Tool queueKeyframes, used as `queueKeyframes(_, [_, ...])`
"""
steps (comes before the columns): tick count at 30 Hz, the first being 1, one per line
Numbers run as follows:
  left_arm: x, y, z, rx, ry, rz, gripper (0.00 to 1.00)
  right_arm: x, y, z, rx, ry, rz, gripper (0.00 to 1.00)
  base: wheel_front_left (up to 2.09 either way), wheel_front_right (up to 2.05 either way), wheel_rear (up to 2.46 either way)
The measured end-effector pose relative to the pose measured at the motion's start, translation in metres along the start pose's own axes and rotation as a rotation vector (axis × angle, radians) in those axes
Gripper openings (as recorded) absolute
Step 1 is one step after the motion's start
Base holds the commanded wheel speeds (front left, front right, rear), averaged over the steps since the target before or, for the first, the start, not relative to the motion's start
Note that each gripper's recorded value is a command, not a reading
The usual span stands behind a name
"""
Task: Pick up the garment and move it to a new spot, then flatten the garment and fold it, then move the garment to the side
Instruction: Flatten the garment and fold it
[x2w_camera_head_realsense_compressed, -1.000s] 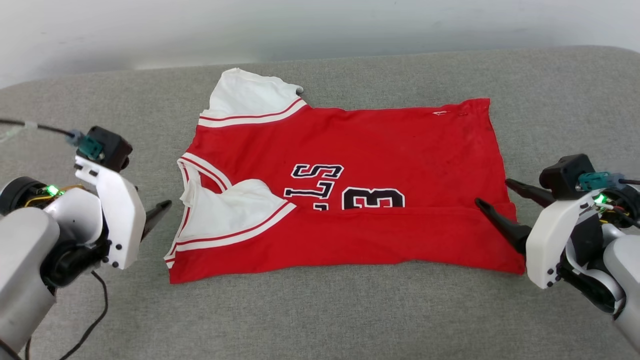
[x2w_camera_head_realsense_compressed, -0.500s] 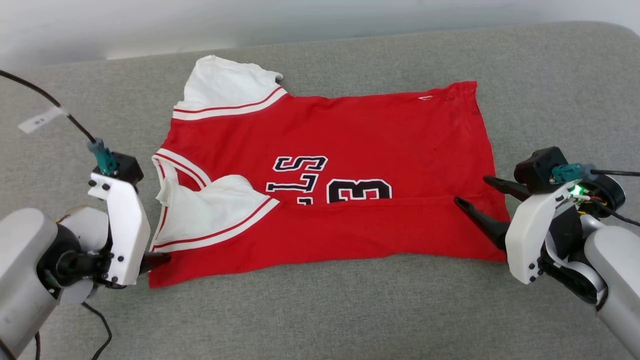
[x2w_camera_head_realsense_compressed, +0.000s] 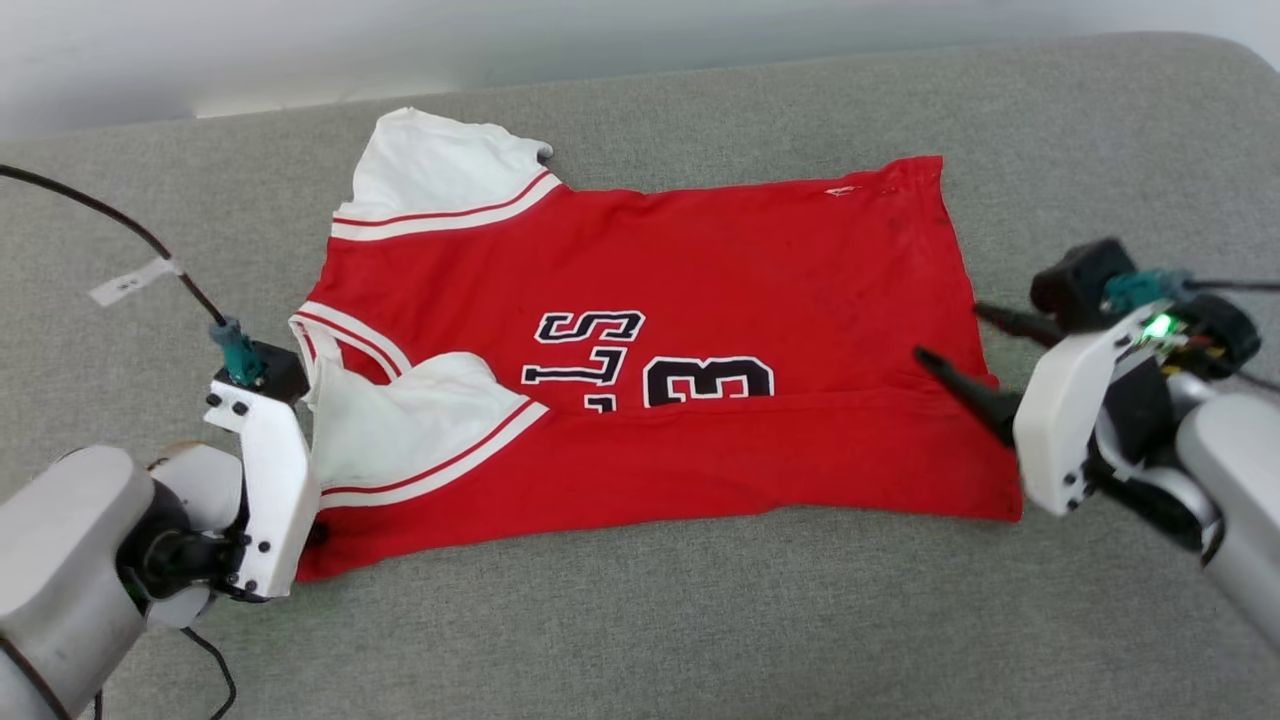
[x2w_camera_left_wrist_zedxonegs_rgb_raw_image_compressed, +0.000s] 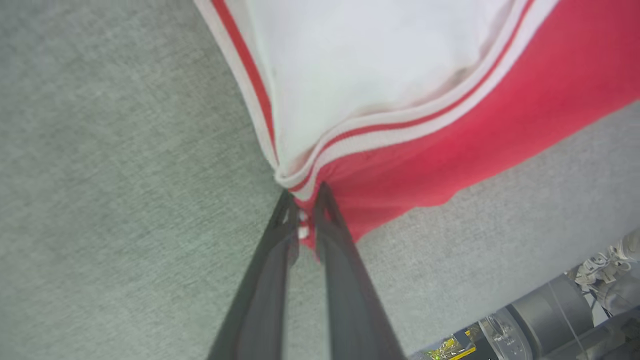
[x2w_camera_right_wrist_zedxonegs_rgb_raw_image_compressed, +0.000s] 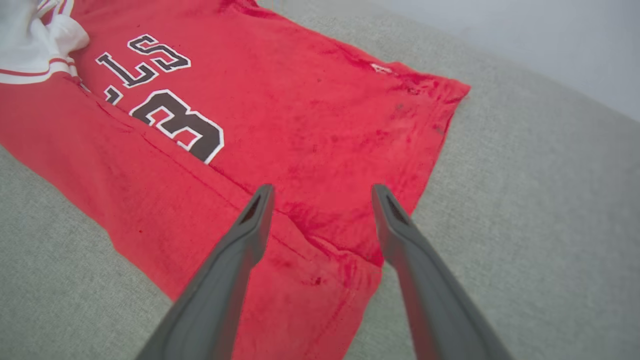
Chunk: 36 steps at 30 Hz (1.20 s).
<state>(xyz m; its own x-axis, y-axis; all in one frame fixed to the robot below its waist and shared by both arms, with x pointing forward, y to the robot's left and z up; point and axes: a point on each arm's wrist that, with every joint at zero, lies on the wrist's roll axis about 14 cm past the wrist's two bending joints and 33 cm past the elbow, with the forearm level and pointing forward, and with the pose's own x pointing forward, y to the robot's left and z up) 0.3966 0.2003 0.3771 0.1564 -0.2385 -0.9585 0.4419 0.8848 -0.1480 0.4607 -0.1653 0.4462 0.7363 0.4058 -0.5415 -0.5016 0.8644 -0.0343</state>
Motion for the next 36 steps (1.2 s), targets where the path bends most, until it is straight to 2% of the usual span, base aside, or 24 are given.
queueKeyframes(5, [-0.008,-0.004,0.003,0.033,-0.029,0.001,0.0,-0.011,-0.022,0.019,-0.076,0.026,-0.045,1.0,0.0,0.0,0.0])
queueKeyframes(6, [-0.013,-0.006,0.006,0.044,-0.05,0.001,0.0,-0.017,-0.028,0.018,-0.094,0.094,-0.054,1.0,0.0,0.0,0.0])
queueKeyframes(7, [-0.013,-0.006,0.006,0.044,-0.05,0.001,0.0,-0.017,-0.028,0.018,-0.094,0.094,-0.054,1.0,0.0,0.0,0.0])
queueKeyframes(8, [-0.019,-0.006,0.008,0.058,-0.071,0.003,0.0,-0.023,-0.034,0.012,-0.12,0.179,-0.06,1.0,0.0,0.0,0.0])
queueKeyframes(12, [-0.028,-0.008,0.012,0.086,-0.104,0.006,0.0,-0.032,-0.033,-0.009,-0.132,0.371,-0.036,1.0,0.0,0.0,0.0])
queueKeyframes(17, [-0.029,-0.012,0.016,0.118,-0.117,-0.003,0.0,-0.033,-0.026,-0.04,-0.055,0.549,0.013,1.0,0.0,0.0,0.0])
queueKeyframes(22, [-0.023,-0.011,0.014,0.121,-0.111,-0.008,0.0,-0.015,-0.004,-0.064,0.055,0.615,0.089,1.0,0.0,0.0,0.0])
queueKeyframes(26, [-0.018,-0.008,0.012,0.119,-0.102,-0.006,0.0,-0.006,0.008,-0.092,0.08,0.682,0.112,1.0,0.0,0.0,0.0])
queueKeyframes(32, [-0.013,-0.006,0.01,0.109,-0.103,-0.011,0.0,0.001,0.014,-0.103,0.116,0.665,0.121,1.0,0.0,0.0,0.0])
queueKeyframes(33, [-0.013,-0.006,0.009,0.107,-0.102,-0.011,0.0,0.001,0.014,-0.102,0.114,0.659,0.121,0.91,0.0,0.0,0.0])
queueKeyframes(34, [-0.013,-0.006,0.009,0.105,-0.104,-0.011,0.0,0.001,0.014,-0.102,0.114,0.649,0.119,0.09,0.0,0.0,0.0])
queueKeyframes(35, [-0.013,-0.006,0.008,0.103,-0.103,-0.011,0.0,0.0,0.015,-0.101,0.114,0.64,0.119,0.0,0.0,0.0,0.0])
queueKeyframes(36, [-0.013,-0.007,0.008,0.1,-0.107,-0.013,0.0,-0.001,0.016,-0.099,0.111,0.629,0.119,0.0,0.0,0.0,0.0])
